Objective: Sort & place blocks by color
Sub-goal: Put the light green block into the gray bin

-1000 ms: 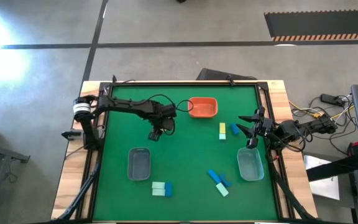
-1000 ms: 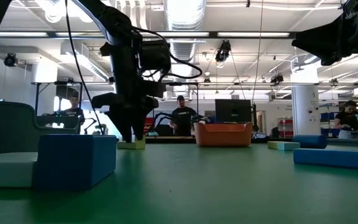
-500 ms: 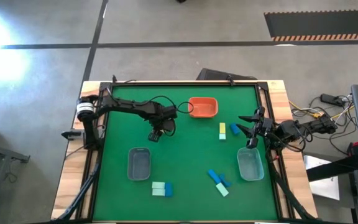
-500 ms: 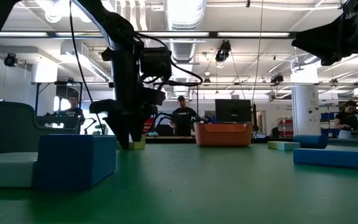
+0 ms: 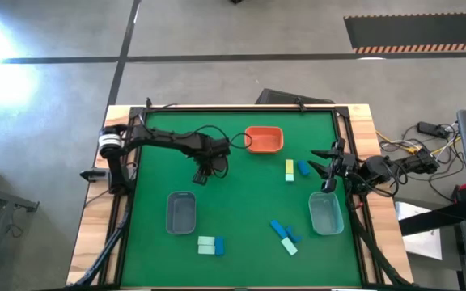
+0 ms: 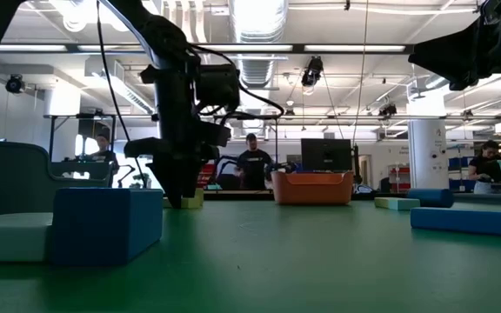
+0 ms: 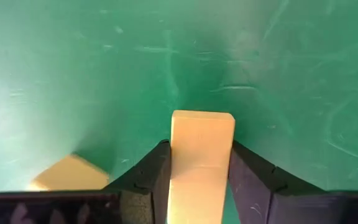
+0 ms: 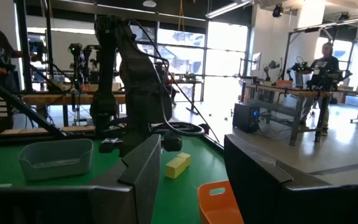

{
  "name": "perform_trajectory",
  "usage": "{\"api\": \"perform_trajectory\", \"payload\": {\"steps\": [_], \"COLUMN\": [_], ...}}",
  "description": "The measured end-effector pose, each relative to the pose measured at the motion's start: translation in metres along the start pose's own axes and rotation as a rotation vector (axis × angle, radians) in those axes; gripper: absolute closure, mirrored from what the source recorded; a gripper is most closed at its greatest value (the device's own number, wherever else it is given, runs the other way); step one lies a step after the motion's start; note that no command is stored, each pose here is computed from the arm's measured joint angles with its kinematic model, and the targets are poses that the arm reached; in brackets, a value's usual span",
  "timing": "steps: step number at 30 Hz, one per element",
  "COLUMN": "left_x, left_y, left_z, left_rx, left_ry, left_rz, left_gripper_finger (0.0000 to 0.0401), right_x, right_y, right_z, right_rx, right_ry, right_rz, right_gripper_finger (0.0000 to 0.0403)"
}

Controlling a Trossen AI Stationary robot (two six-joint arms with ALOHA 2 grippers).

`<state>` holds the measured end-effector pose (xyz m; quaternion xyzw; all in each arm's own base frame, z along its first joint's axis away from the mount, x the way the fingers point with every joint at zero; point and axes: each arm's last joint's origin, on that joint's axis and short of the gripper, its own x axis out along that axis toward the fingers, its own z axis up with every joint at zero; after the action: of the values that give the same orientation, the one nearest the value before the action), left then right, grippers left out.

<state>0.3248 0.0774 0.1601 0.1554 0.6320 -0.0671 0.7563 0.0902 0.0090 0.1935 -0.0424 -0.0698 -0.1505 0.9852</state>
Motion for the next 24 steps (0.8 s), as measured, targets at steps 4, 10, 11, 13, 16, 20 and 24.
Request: {"api": "perform_trajectory", "payload": {"steps": [4,10,11,13,16,20,24], "left_x": [-0.017,-0.046,-0.051,-0.062,-0.079,-0.1,-0.12], "left_y": [-0.011,-0.035,-0.04,-0.049,-0.062,-0.077,-0.096], "left_z": [0.006,0.023,0.026,0.031,0.037,0.045,0.05], "left_rx": [-0.003,-0.02,-0.017,-0.012,-0.026,-0.094,-0.186], "left_ry": [-0.021,-0.093,-0.105,-0.132,-0.172,-0.22,-0.232], "left_rz": [0.057,0.094,0.107,0.122,0.127,0.108,0.071], "left_gripper_finger": [0.0289,0.0289,0.0289,0.0289,0.0289,0.0289,0.0289], "right_x": [0.0,0.0,0.0,0.0,0.0,0.0,0.0], "right_y": [0.0,0.0,0.0,0.0,0.0,0.0,0.0], "right_z": [0.0,0.0,0.0,0.0,0.0,0.0,0.001], "right_rx": [-0.001,-0.002,-0.002,-0.004,-0.017,-0.016,-0.016], "right_ry": [0.0,-0.001,-0.001,-0.001,-0.002,-0.002,-0.002], "right_rz": [0.0,0.0,-0.001,-0.001,-0.001,-0.001,-0.001], "right_gripper_finger": [0.0239,0.0239,0.0239,0.0239,0.0239,0.0239,0.0239]}}
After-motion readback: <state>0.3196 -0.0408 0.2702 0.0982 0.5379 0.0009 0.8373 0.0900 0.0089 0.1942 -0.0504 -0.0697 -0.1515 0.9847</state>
